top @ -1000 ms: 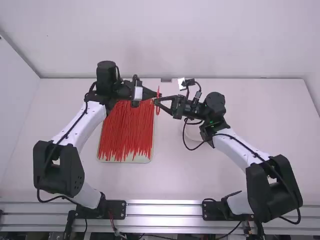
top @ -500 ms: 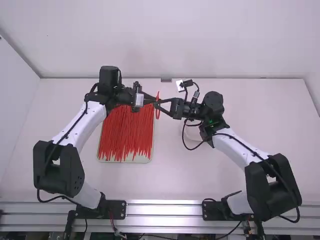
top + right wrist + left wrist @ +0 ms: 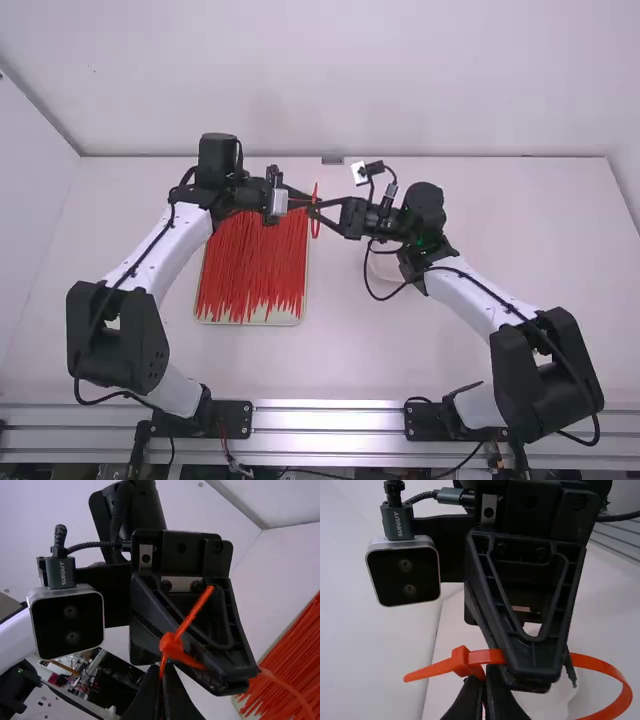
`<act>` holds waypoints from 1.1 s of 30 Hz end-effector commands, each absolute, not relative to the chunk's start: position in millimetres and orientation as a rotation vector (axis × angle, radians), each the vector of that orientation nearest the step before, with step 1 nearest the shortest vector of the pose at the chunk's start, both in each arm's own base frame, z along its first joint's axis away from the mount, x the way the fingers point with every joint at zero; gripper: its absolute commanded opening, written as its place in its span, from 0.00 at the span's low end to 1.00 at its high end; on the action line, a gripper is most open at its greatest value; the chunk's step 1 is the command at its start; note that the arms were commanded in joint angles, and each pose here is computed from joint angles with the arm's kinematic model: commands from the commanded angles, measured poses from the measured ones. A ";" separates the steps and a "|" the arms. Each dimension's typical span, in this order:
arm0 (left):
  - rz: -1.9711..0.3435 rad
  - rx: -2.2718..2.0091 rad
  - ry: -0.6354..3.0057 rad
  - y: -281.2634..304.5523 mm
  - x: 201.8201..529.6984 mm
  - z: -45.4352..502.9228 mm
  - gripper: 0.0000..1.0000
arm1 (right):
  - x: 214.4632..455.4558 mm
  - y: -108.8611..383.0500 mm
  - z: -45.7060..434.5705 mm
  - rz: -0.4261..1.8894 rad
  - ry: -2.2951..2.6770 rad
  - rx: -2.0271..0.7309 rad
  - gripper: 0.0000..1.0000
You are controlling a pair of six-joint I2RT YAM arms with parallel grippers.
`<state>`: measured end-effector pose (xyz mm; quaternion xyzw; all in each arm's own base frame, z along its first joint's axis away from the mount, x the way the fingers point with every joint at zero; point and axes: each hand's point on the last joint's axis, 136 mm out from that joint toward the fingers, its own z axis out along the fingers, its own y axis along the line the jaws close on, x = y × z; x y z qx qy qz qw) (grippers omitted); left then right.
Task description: Fasten the cable tie
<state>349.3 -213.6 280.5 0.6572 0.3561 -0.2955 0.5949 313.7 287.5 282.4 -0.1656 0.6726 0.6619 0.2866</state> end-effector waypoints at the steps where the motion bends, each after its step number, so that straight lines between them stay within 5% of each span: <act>1: -0.777 1.532 0.737 -222.6 326.1 279.1 0.02 | 334.6 281.5 301.1 1.701 1.730 -0.356 0.00; 13: -0.795 1.529 0.726 -223.1 322.7 277.8 0.02 | 337.8 274.1 300.9 1.684 1.722 -0.371 0.00; 14: -0.797 1.528 0.730 -223.1 322.7 277.7 0.02 | 334.9 274.8 299.9 1.683 1.721 -0.402 0.06; 15: -0.802 1.526 0.736 -222.7 322.9 277.7 0.02 | 331.6 273.4 299.2 1.697 1.725 -0.427 0.25; 18: -0.801 1.519 0.743 -219.5 324.5 278.2 0.02 | 325.6 266.4 297.7 1.728 1.737 -0.482 0.37; 33: -0.841 1.513 0.762 -222.6 321.3 278.4 0.03 | 322.2 256.0 296.9 1.775 1.764 -0.496 0.47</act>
